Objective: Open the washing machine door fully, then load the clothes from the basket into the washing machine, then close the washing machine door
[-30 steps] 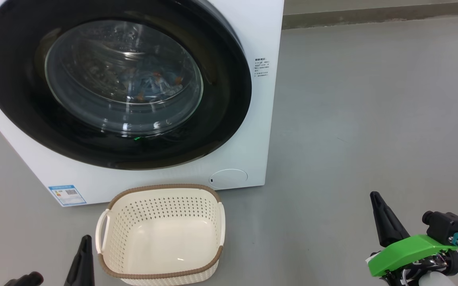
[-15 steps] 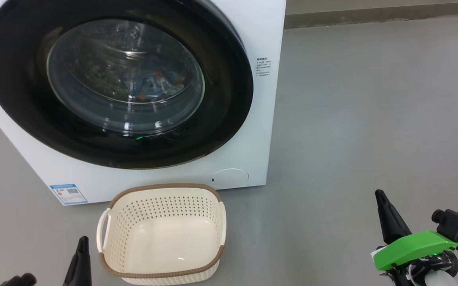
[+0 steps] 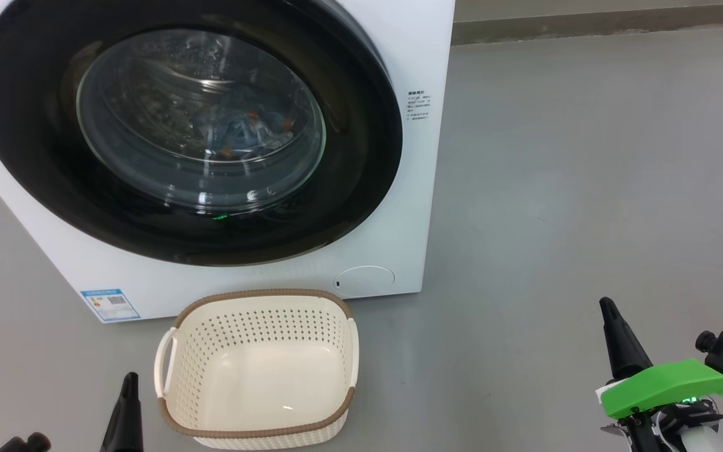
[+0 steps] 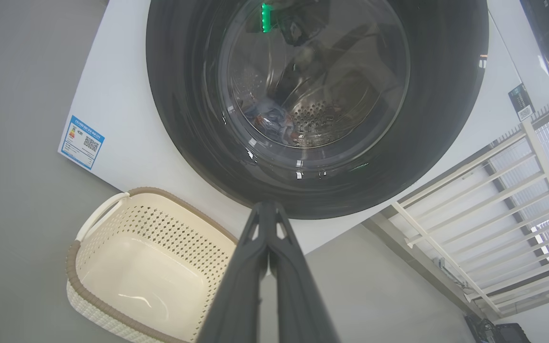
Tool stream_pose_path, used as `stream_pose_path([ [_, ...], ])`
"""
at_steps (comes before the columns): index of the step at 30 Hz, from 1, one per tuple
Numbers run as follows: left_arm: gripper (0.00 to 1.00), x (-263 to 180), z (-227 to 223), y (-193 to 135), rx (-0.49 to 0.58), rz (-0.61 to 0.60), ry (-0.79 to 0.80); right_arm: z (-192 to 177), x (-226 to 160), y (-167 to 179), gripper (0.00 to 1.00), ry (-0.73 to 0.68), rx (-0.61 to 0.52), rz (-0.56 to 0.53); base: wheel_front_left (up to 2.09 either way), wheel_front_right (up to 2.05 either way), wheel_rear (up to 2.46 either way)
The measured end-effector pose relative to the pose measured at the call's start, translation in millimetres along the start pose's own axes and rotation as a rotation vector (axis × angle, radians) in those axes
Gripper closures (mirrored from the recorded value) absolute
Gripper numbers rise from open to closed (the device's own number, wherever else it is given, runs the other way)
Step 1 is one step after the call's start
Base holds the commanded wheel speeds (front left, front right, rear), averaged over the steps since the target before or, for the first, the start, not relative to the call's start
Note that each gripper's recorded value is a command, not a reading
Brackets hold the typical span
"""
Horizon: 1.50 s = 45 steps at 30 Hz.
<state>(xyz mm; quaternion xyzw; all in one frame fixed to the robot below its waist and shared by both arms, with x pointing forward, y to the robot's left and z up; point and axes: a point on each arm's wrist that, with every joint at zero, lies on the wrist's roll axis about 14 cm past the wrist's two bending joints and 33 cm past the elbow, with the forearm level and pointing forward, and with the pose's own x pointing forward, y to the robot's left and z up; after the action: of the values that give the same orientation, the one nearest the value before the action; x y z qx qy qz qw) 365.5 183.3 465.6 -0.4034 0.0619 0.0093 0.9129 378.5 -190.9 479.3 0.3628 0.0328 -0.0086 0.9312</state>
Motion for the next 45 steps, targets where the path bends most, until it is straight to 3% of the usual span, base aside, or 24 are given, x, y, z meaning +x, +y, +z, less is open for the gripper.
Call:
stream_pose_path([
  [45, 1.0, 6, 7, -3, -0.434, 0.005, -0.008, 11, 5, -3, 1.0, -0.017, 0.476, -0.027, 0.0, 0.0, 0.0],
])
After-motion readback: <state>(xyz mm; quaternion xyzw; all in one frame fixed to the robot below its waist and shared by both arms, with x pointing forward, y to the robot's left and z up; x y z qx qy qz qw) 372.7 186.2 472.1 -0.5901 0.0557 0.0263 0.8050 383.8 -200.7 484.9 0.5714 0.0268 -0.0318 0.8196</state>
